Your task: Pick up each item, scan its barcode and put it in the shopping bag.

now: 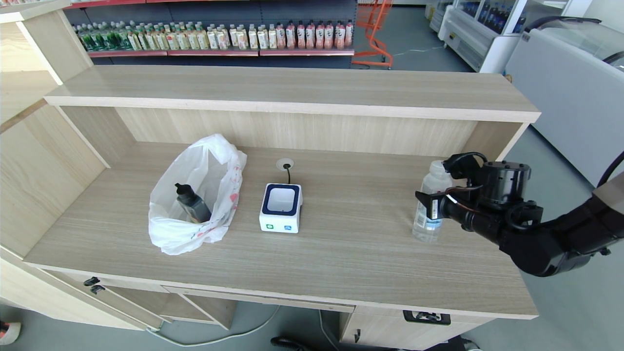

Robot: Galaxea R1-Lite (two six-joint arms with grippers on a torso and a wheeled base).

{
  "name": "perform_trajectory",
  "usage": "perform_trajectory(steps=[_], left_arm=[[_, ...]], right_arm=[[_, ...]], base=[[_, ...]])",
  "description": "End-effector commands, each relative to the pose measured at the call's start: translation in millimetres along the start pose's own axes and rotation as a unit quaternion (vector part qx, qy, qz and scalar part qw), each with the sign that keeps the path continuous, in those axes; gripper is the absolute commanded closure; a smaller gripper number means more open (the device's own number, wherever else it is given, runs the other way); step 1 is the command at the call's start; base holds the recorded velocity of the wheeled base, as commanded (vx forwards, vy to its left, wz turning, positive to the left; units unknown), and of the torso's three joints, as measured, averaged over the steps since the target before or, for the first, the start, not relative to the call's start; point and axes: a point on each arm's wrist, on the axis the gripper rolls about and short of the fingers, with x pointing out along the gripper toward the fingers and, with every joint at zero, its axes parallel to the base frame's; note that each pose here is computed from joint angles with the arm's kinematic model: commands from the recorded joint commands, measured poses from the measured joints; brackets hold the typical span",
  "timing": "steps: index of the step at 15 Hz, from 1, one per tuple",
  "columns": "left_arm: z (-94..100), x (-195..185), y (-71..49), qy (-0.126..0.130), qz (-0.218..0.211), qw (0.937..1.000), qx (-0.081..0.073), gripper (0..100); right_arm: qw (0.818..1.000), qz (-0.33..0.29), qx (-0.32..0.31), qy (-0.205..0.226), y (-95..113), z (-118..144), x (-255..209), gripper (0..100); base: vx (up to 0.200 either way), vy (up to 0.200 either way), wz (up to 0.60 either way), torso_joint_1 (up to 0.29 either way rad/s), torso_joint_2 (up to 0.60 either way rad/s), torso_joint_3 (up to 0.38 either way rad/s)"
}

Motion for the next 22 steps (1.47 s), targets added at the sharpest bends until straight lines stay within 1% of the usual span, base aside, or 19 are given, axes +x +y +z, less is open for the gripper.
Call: perform_trajectory(steps=[1,4,5,7,12,13,14,16,17,18,19,20,21,22], left_arm=[[0.0,0,0.0,0.001,0.0,1.0,0.0,0],[0.0,0,0.0,0.001,0.0,1.0,0.0,0],[0.0,0,0.0,0.001,0.0,1.0,0.0,0],[0.0,0,0.0,0.001,0.0,1.0,0.0,0],[0.0,0,0.0,0.0,0.0,1.0,0.0,0],[0.0,0,0.0,0.0,0.0,1.0,0.0,0],[0.0,0,0.0,0.0,0.0,1.0,0.0,0],[0.0,0,0.0,0.001,0.0,1.0,0.0,0],[0.0,0,0.0,0.001,0.0,1.0,0.0,0],[0.0,0,0.0,0.001,0.0,1.0,0.0,0],[0.0,0,0.0,0.001,0.0,1.0,0.0,0],[0.0,0,0.0,0.001,0.0,1.0,0.0,0],[0.0,0,0.0,0.0,0.0,1.0,0.0,0],[0.0,0,0.0,0.001,0.0,1.0,0.0,0]], right_arm=[[1.0,0.002,-0.001,0.008,1,-5,-2,100],[1.0,0.005,-0.001,0.018,1,-21,-6,100],[1.0,0.004,-0.001,0.007,2,-21,-4,100],[1.0,0.004,-0.009,0.001,1,-19,-3,100],[1.0,0.006,-0.01,0.007,0,-21,-7,100],[1.0,0.004,-0.009,-0.003,-1,-16,-8,100],[0.999,-0.003,-0.006,-0.036,-3,2,-5,100],[0.995,-0.015,0.01,-0.097,-18,41,-15,100],[0.992,0.03,0.042,-0.113,-18,60,-28,100],[0.984,0.108,0.072,-0.124,-17,78,-51,100],[0.97,0.188,0.082,-0.128,-15,90,-71,100],[0.951,0.27,0.087,-0.121,-13,93,-89,100],[0.937,0.317,0.086,-0.119,-12,93,-99,100],[0.928,0.346,0.083,-0.114,-9,91,-106,100]], base=[[0.0,0.0,0.0,0.0,0.0,0.0],[0.0,0.0,0.0,0.0,0.0,0.0],[0.0,0.0,0.0,0.0,0.0,0.0],[0.0,0.0,0.0,0.0,0.0,0.0],[0.0,0.0,0.0,0.0,0.0,0.0],[0.0,0.0,0.0,0.0,0.0,0.0],[0.0,0.0,0.0,0.0,0.0,0.0],[0.0,0.0,0.0,0.0,0.0,0.0],[0.0,0.0,0.0,0.0,0.0,0.0],[0.0,0.0,0.0,0.0,0.0,0.0],[0.0,0.0,0.0,0.0,0.0,0.0],[0.0,0.0,0.0,0.0,0.0,0.0],[0.0,0.0,0.0,0.0,0.0,0.0],[0.0,0.0,0.0,0.0,0.0,0.0]])
